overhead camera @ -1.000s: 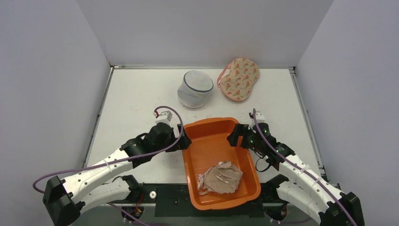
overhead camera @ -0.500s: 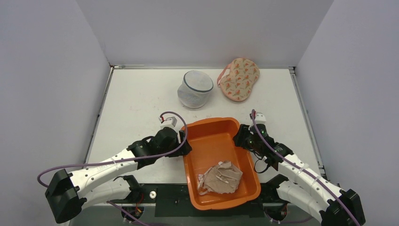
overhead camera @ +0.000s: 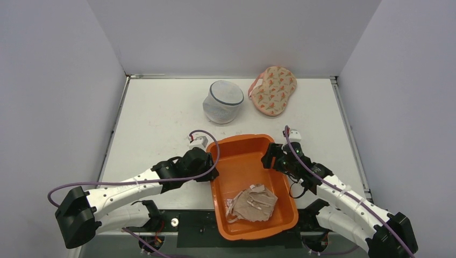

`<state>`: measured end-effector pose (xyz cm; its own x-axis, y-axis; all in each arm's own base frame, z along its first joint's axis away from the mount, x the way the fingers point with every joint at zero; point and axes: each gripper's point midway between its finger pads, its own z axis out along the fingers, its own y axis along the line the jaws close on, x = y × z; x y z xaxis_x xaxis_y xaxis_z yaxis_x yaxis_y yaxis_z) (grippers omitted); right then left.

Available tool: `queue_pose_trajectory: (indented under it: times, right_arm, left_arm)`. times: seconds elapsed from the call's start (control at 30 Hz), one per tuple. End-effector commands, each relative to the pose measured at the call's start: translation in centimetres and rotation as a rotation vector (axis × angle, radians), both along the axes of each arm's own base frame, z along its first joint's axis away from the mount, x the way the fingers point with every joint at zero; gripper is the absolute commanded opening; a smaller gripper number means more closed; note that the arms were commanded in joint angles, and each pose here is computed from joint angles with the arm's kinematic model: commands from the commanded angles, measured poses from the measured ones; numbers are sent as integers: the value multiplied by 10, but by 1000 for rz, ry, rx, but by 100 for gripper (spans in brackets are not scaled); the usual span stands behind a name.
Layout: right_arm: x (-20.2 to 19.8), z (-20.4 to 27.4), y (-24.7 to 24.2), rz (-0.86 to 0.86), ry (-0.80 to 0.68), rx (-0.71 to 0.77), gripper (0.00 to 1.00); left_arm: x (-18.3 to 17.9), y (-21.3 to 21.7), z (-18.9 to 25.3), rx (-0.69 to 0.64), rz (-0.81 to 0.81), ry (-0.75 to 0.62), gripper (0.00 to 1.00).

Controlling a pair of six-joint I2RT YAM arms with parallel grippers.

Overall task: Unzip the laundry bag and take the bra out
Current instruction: Pick up the bin from the center of the board.

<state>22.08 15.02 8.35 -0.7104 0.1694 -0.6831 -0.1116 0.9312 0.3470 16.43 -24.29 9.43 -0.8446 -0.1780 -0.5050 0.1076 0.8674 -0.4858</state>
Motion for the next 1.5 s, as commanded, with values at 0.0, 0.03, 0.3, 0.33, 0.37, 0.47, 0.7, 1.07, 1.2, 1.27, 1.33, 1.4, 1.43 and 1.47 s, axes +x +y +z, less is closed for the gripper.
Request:
queue_pose_trajectory:
  times: [0.0, 0.03, 0.3, 0.33, 0.37, 0.47, 0.7, 1.07, 1.2, 1.27, 1.33, 1.4, 1.43, 1.47]
  right_arm:
    - [6, 20, 4, -18, -55, 38, 80]
    - [6, 23, 3, -21, -63, 44, 88]
    - [11, 75, -4, -51, -126, 44, 90]
    - [12, 84, -5, -52, -139, 48, 90]
    - [12, 93, -5, -54, -151, 49, 90]
    - [13, 117, -7, -59, -187, 63, 90]
    - [8, 137, 0, -20, -226, 120, 90]
    - [-1, 120, 0, 5, -209, 129, 90]
    - [-6, 114, -2, 13, -202, 124, 90]
    - [-8, 108, -2, 20, -195, 128, 90]
    - [-10, 101, -2, 25, -188, 126, 90]
    - [-11, 94, -2, 28, -179, 123, 90]
    - [-12, 91, -1, 33, -177, 123, 90]
    - [-12, 89, -1, 34, -176, 124, 90]
  left_arm:
    - [4, -6, 9, -37, 6, -30, 26]
    - [5, -6, 11, -42, 7, -35, 21]
    - [15, 8, 45, -33, 52, -100, 0]
    - [19, 13, 50, -29, 67, -107, 0]
    - [23, 18, 57, -29, 82, -116, 0]
    - [38, 44, 81, -24, 156, -142, 0]
    - [65, 122, 137, 10, 343, -222, 0]
    - [107, 200, 120, 51, 597, -133, 0]
    - [118, 231, 99, 87, 669, -84, 0]
    - [120, 252, 88, 125, 727, -58, 0]
    - [124, 266, 80, 140, 771, -45, 0]
    - [132, 276, 71, 160, 799, -42, 0]
    - [137, 279, 68, 169, 810, -43, 0]
    - [144, 281, 66, 172, 811, -49, 0]
